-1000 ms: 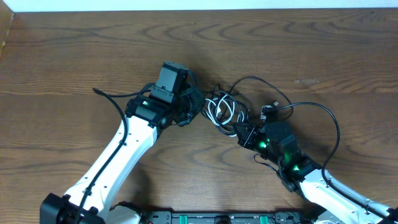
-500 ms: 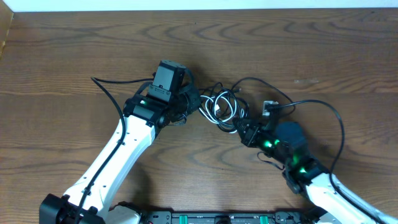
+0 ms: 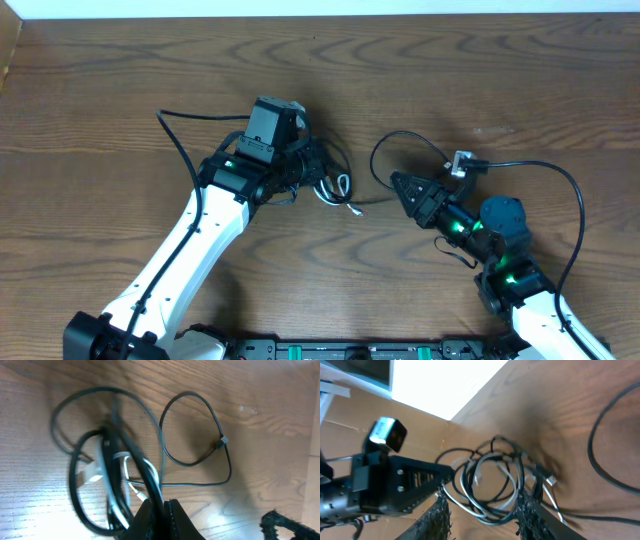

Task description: Untangle cables

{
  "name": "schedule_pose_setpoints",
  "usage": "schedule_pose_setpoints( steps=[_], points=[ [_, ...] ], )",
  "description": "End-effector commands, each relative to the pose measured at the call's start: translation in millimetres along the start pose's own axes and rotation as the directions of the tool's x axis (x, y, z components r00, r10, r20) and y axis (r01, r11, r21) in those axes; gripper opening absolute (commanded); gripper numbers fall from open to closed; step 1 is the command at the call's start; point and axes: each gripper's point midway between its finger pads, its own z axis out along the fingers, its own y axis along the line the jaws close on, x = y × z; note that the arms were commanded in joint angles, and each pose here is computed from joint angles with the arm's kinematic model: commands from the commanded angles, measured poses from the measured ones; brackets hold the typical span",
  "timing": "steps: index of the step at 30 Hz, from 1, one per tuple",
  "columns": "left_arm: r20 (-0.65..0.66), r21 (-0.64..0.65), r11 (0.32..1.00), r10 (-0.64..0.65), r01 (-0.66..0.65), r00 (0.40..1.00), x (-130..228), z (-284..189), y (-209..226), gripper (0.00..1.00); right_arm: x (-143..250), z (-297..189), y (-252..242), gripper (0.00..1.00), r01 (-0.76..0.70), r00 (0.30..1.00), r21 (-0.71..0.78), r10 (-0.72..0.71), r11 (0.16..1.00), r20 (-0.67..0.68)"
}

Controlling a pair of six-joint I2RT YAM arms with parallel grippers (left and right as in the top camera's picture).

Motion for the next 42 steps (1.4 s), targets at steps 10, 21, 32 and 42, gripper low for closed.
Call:
schedule_pose_setpoints(
  steps=[10,21,32,42],
  points=[
    [-0.026,0.247,0.967,0.067,-0.058,0.997,-2.4,-11.9,-50.3,0.08,24.6,5.2,-4.6,0.56,0.020,0.995,0.006,-0.020,1.000,-0.093],
    [0.011,0.172,0.985,-0.019,0.017,1.000,-11.6,-8.9,-37.1,0.47,30.8,10.9,-21.5,0.62,0.030,0.993,0.057,-0.024,0.998,-0.116],
    [0.189,-0.301,0.880,-0.324,0.368,0.927,-3.3,-17.1,67.1,0.47,34.5,11.2,-34.9,0.63,0.094,0.988,0.101,-0.080,0.990,-0.133],
    [0.298,-0.233,0.696,-0.614,0.680,0.731,-4.6,-9.6,73.5,0.78,42.9,7.5,-51.9,0.63,0.074,0.986,0.174,-0.046,0.982,-0.163]
  ],
)
